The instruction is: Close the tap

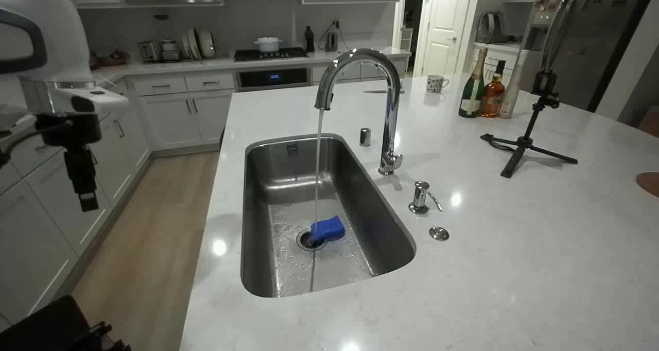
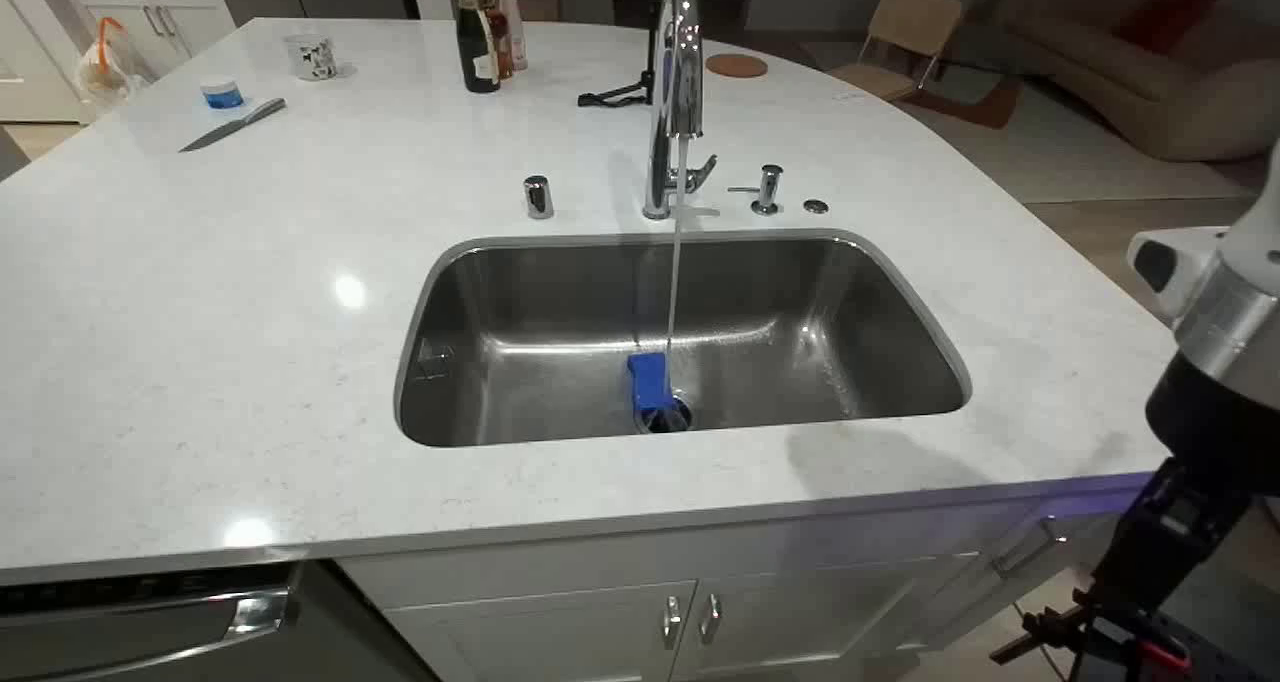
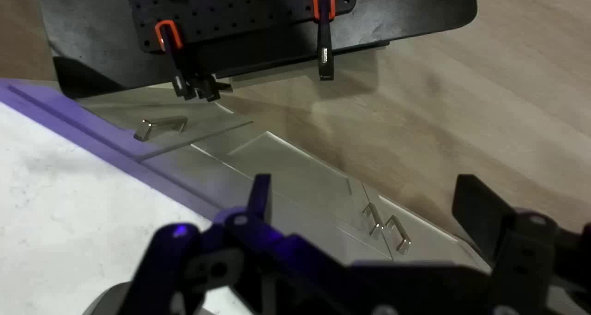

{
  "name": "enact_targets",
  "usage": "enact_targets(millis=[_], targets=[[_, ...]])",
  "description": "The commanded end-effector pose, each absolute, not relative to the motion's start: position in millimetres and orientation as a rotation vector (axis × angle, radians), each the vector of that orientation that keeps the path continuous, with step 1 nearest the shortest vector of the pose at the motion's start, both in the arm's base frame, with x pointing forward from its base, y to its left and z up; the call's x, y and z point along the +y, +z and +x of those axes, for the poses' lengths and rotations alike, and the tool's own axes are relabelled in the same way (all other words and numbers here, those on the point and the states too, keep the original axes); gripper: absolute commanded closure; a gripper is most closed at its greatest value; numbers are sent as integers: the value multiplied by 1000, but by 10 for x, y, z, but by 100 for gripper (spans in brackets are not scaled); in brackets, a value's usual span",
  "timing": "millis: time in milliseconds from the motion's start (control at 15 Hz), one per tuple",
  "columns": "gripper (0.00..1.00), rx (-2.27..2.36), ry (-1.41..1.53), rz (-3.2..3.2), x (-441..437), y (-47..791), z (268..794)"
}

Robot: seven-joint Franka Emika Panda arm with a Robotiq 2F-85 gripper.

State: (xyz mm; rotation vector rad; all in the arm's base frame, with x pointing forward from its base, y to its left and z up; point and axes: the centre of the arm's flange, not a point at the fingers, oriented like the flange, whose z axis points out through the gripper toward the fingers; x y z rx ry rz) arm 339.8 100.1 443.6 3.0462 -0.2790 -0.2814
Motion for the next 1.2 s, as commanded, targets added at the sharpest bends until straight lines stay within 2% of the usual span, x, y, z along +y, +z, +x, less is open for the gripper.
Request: enact_targets(millis=[0, 533, 1133], targets=[[0, -279, -281, 3046, 1001, 4436, 3398], [0, -329, -200, 3057, 955, 4545, 3477], [0, -812, 127, 2911, 283, 4337, 4264]])
